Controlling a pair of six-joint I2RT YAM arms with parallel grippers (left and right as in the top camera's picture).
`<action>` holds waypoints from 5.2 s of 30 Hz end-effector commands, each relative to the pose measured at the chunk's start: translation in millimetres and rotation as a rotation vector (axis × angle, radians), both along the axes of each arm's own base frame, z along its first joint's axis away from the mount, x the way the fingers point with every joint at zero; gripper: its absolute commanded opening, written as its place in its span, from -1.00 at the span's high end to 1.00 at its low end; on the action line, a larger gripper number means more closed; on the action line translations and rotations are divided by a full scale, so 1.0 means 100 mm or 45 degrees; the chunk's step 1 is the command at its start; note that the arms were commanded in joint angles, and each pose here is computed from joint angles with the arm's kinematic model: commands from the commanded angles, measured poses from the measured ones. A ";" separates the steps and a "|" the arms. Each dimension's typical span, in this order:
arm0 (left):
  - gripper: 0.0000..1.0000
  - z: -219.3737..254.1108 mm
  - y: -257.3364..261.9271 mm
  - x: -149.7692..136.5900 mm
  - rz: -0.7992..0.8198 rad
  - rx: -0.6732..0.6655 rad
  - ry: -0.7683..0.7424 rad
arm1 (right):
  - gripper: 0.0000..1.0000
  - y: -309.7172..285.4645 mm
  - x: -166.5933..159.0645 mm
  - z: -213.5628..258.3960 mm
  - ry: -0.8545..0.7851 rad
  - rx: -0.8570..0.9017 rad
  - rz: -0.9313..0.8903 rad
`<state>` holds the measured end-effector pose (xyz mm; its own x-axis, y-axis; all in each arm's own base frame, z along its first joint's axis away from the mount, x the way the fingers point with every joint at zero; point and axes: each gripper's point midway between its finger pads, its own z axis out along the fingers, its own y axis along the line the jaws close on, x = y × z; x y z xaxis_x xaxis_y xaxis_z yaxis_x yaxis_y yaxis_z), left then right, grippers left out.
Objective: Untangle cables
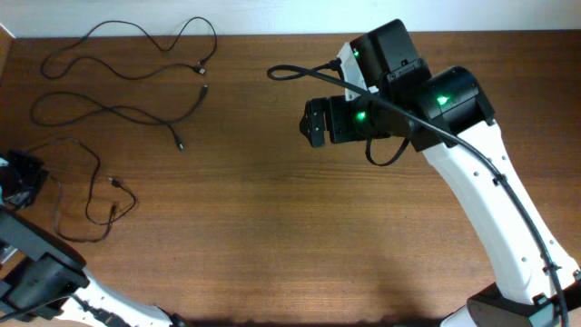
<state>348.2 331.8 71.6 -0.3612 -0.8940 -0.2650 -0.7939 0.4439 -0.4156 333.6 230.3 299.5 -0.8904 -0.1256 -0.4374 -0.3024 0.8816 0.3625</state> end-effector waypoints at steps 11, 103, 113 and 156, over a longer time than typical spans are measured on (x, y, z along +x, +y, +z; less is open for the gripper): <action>-0.80 -0.18 0.18 -0.56 0.158 0.061 0.329 | -0.97 0.00 -0.01 0.03 -0.020 -0.005 0.006; 1.00 -0.61 -1.19 -1.11 0.496 -0.467 0.231 | -0.97 0.00 -0.01 0.03 -0.020 -0.005 0.006; -0.99 -0.49 -1.14 -0.88 0.446 -0.492 0.081 | -0.97 0.00 -0.01 0.03 -0.020 -0.005 0.006; -0.08 -0.56 0.10 0.06 -0.079 0.384 0.101 | -0.97 0.00 -0.01 0.03 -0.020 -0.005 0.006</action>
<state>351.5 340.3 23.6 -0.4067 -0.7753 -0.4832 -0.8038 0.5550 -0.2141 333.9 229.8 299.4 -0.8901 -0.1250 -0.4384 -0.3013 0.8830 0.3598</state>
